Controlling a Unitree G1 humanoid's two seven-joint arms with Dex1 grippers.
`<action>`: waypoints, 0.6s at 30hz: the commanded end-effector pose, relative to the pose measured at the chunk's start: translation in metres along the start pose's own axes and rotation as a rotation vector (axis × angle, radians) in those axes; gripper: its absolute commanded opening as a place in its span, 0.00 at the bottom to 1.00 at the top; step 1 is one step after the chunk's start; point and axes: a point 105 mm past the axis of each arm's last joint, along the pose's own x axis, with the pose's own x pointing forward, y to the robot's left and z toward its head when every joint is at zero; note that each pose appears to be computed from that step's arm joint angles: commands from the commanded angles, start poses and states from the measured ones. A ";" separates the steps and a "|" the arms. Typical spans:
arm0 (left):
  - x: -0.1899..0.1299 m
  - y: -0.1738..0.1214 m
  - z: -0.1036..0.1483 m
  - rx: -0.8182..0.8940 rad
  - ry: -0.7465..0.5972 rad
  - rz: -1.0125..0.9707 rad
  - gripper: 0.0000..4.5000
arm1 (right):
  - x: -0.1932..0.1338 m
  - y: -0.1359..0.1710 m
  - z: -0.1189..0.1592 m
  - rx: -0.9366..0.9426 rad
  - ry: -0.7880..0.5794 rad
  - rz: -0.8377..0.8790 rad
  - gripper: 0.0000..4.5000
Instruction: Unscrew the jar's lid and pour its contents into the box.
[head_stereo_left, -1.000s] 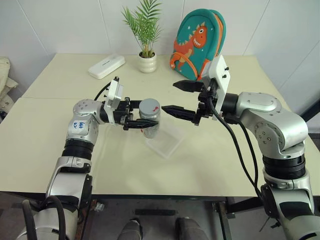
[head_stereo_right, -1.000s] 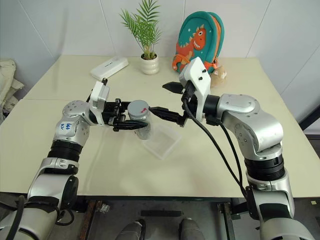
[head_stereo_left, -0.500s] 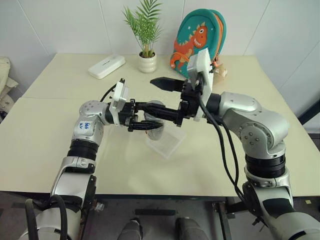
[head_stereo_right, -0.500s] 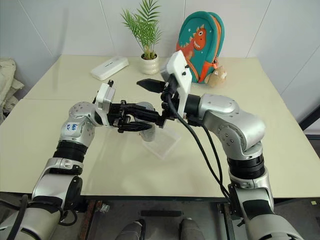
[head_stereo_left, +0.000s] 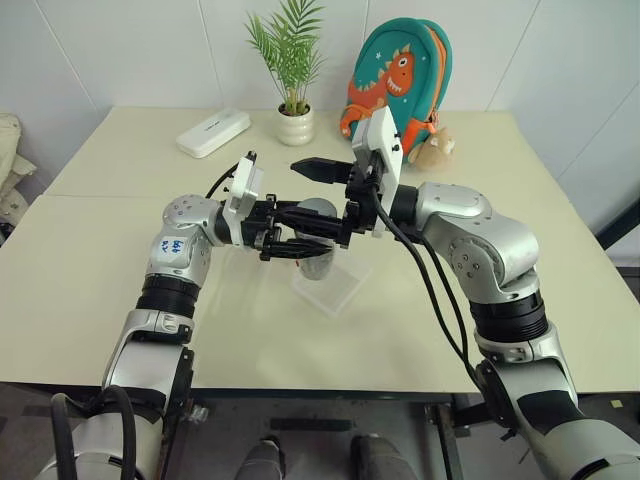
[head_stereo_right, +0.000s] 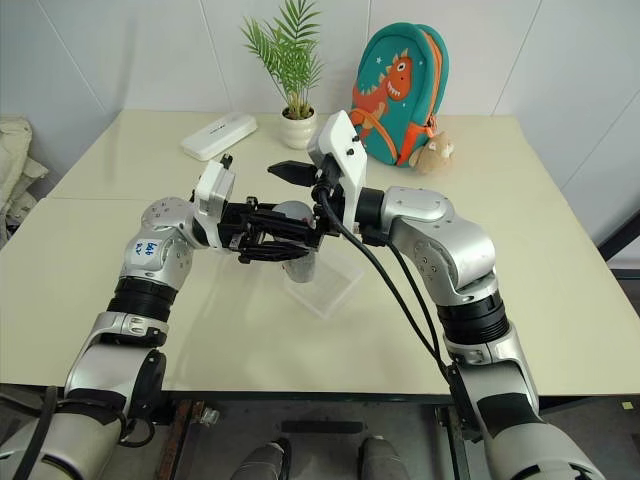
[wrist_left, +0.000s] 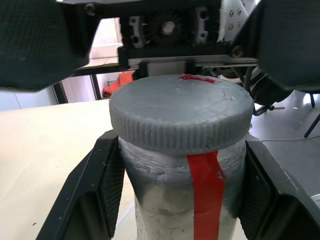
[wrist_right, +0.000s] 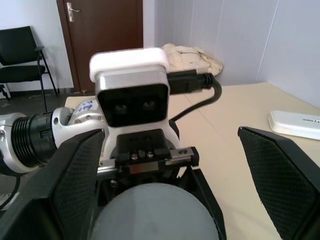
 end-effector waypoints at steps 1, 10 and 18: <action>0.003 -0.007 0.013 0.052 -0.028 -0.086 0.57 | 0.003 0.005 0.011 -0.055 -0.024 0.034 1.00; 0.001 -0.008 0.011 0.050 -0.031 -0.070 0.57 | -0.002 0.004 0.002 -0.062 0.029 0.020 1.00; -0.001 -0.009 0.010 0.045 -0.032 -0.058 0.57 | -0.022 -0.007 -0.002 -0.068 0.066 -0.052 1.00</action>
